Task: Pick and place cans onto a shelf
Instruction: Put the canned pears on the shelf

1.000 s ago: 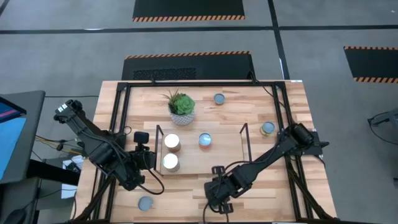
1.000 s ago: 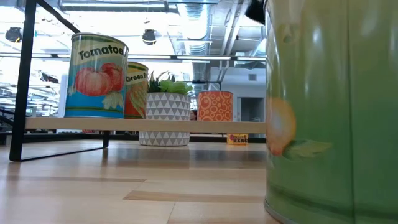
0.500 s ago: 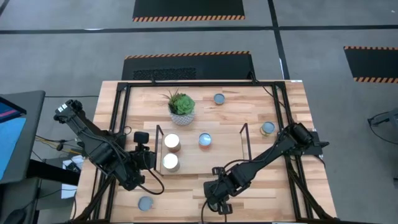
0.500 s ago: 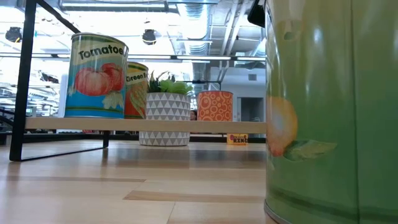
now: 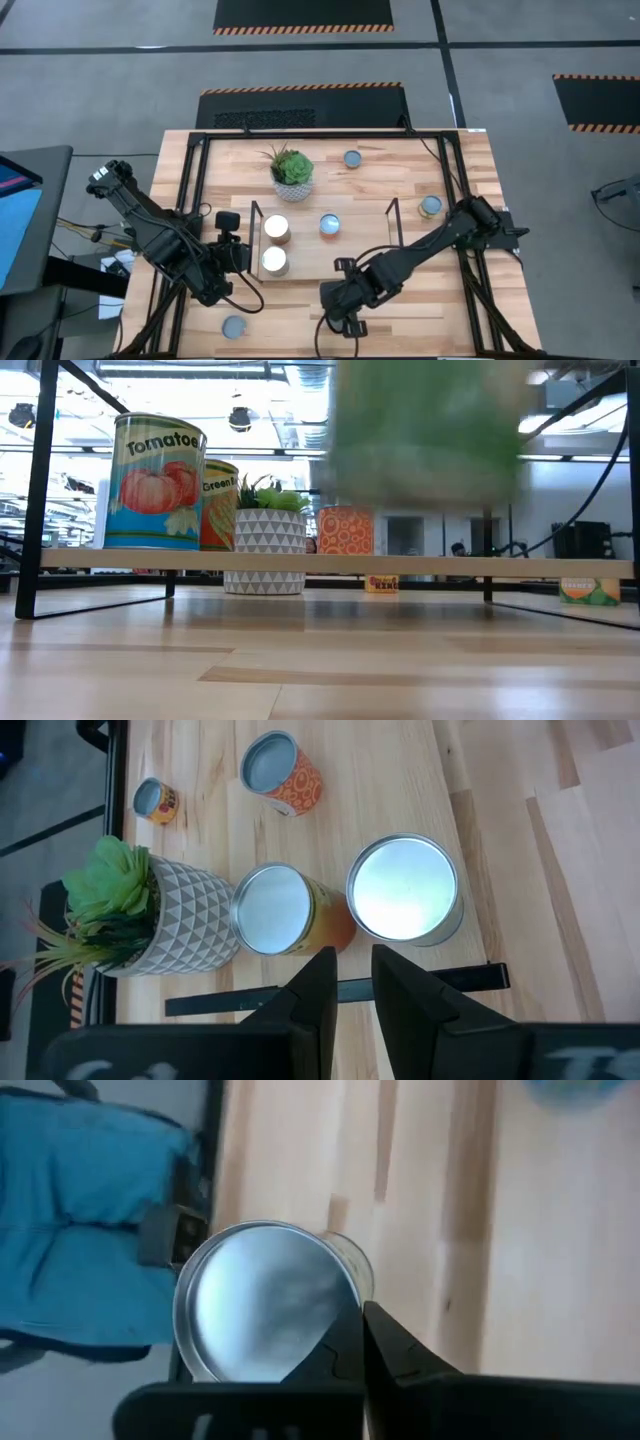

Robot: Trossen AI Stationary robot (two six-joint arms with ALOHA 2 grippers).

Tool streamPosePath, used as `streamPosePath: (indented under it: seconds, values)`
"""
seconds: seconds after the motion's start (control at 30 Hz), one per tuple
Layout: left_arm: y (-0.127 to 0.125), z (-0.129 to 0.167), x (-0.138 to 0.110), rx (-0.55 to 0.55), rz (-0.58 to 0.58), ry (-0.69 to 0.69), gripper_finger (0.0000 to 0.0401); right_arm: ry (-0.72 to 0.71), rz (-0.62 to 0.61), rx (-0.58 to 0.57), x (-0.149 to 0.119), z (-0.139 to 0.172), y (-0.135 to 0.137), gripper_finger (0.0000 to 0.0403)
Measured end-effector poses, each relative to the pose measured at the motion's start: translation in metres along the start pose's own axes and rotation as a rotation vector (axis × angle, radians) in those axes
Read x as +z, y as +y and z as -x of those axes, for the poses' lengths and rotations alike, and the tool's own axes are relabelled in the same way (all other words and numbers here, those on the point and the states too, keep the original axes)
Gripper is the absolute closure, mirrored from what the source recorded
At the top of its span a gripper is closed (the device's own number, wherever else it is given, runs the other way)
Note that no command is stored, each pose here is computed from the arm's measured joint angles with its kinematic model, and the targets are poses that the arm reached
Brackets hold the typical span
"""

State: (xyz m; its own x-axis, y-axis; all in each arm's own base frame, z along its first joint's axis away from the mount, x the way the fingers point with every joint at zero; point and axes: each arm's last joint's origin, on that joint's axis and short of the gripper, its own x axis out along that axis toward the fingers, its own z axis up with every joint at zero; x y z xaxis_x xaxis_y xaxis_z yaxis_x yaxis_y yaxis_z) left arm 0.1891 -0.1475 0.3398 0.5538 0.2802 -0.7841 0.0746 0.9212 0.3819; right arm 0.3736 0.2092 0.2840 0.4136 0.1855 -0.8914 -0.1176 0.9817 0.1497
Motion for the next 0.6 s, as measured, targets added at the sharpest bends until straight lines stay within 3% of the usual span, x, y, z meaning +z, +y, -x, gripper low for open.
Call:
streamPosePath:
  seconds: [0.23, 0.5, 0.6]
  values:
    - [0.0, 0.0, 0.0, 0.0, 0.0, 0.0, 0.0344, -0.126, 0.149, -0.087, 0.028, 0.034, -0.02, 0.0399]
    - [0.0, 0.0, -0.001, 0.004, -0.006, 0.008, 0.0344, -0.088, 0.216, -0.156, 0.042, 0.033, -0.075, 0.0399]
    - [0.0, 0.0, -0.001, 0.004, -0.006, 0.008, 0.0344, -0.085, 0.21, -0.114, 0.048, 0.034, -0.099, 0.0399]
